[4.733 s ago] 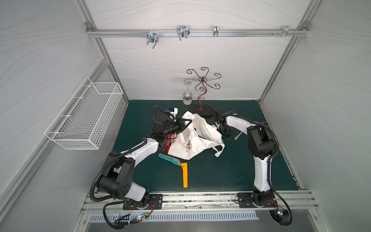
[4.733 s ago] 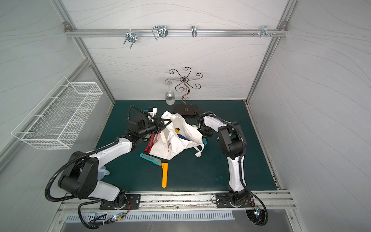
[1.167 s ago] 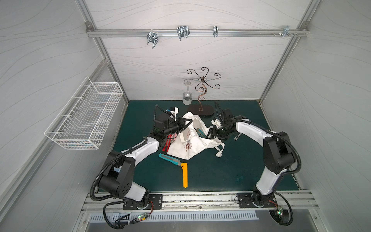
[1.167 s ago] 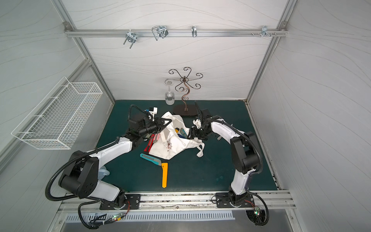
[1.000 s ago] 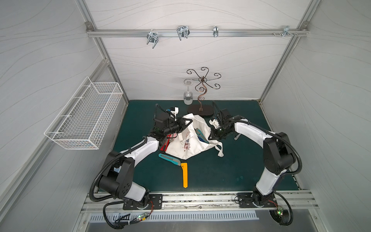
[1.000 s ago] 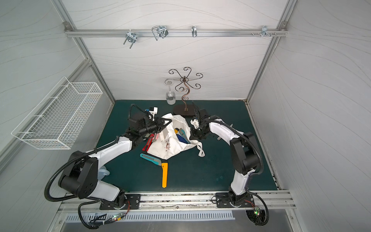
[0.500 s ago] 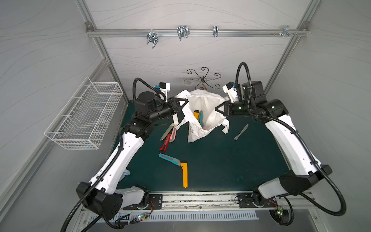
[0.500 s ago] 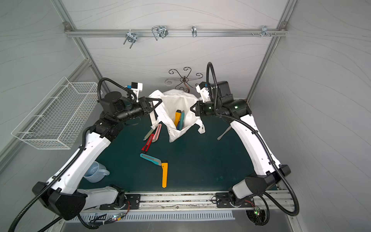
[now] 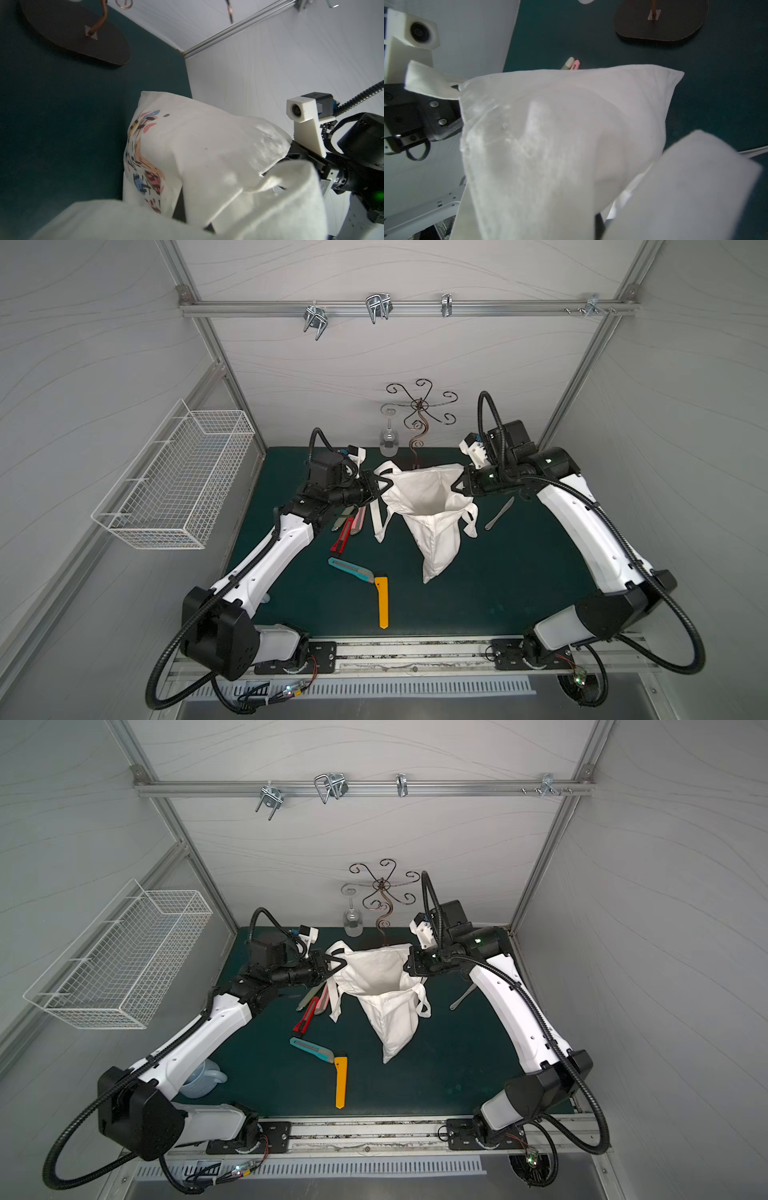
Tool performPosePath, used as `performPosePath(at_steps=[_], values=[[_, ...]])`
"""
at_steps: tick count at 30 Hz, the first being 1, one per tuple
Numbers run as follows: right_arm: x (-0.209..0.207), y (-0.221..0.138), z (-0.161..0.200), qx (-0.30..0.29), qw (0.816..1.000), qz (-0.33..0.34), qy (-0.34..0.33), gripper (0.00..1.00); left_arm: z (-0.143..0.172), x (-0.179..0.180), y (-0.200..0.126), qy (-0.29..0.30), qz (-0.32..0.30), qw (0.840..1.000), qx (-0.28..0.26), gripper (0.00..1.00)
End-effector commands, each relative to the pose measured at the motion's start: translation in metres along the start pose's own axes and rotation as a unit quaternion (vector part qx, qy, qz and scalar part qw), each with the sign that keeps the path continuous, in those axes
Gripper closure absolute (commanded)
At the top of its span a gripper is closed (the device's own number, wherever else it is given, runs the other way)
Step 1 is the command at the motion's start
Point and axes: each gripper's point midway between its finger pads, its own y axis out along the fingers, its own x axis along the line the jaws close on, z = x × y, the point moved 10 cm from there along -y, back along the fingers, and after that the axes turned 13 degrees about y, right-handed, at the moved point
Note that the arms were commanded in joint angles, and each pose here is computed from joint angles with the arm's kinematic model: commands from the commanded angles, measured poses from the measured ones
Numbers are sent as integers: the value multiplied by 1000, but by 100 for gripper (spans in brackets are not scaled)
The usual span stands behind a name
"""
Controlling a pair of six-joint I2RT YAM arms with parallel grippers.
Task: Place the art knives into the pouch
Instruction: Adjust the pouch at the center of the board, then pick up the utility knife at the center of the board.
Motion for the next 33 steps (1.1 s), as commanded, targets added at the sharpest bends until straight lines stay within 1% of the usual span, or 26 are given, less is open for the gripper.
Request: performPosePath(at_steps=[1, 3, 5, 6, 7, 9, 13, 14, 17, 20, 23, 25, 28, 33], values=[[-15, 29, -10, 7, 999, 32, -4, 100, -11, 10, 7, 16, -8, 999, -31, 100], [-20, 43, -14, 8, 999, 46, -3, 100, -14, 17, 10, 14, -13, 999, -34, 100], [-23, 56, -21, 12, 998, 55, -3, 100, -21, 21, 11, 15, -19, 999, -36, 96], [-25, 64, -24, 15, 998, 54, -2, 100, -27, 24, 10, 15, -18, 999, -39, 90], [-26, 70, -28, 21, 998, 53, -2, 100, -32, 25, 9, 15, -19, 999, -41, 78], [-29, 81, -33, 24, 998, 59, 0, 100, -41, 28, 4, 17, -28, 998, -46, 59], [-38, 96, -39, 26, 997, 71, 6, 100, -54, 37, -18, 9, -48, 996, -73, 39], [-42, 98, -40, 24, 997, 73, 10, 100, -57, 40, -27, 4, -56, 995, -83, 36], [-50, 101, -44, 17, 996, 82, 18, 100, -56, 48, -44, -16, -99, 991, -93, 34], [-58, 102, -47, 16, 996, 87, 27, 100, -42, 57, -50, -31, -164, 984, -56, 34], [-66, 103, -48, 15, 995, 90, 35, 100, -20, 68, -56, -40, -213, 976, -23, 35], [-69, 103, -47, 14, 995, 95, 38, 100, -1, 73, -59, -49, -231, 972, 0, 35], [-72, 103, -46, 13, 994, 99, 40, 100, 27, 66, -55, -29, -256, 966, 41, 36], [-74, 103, -43, 14, 993, 106, 39, 100, 74, 54, -35, -7, -272, 955, 122, 38]])
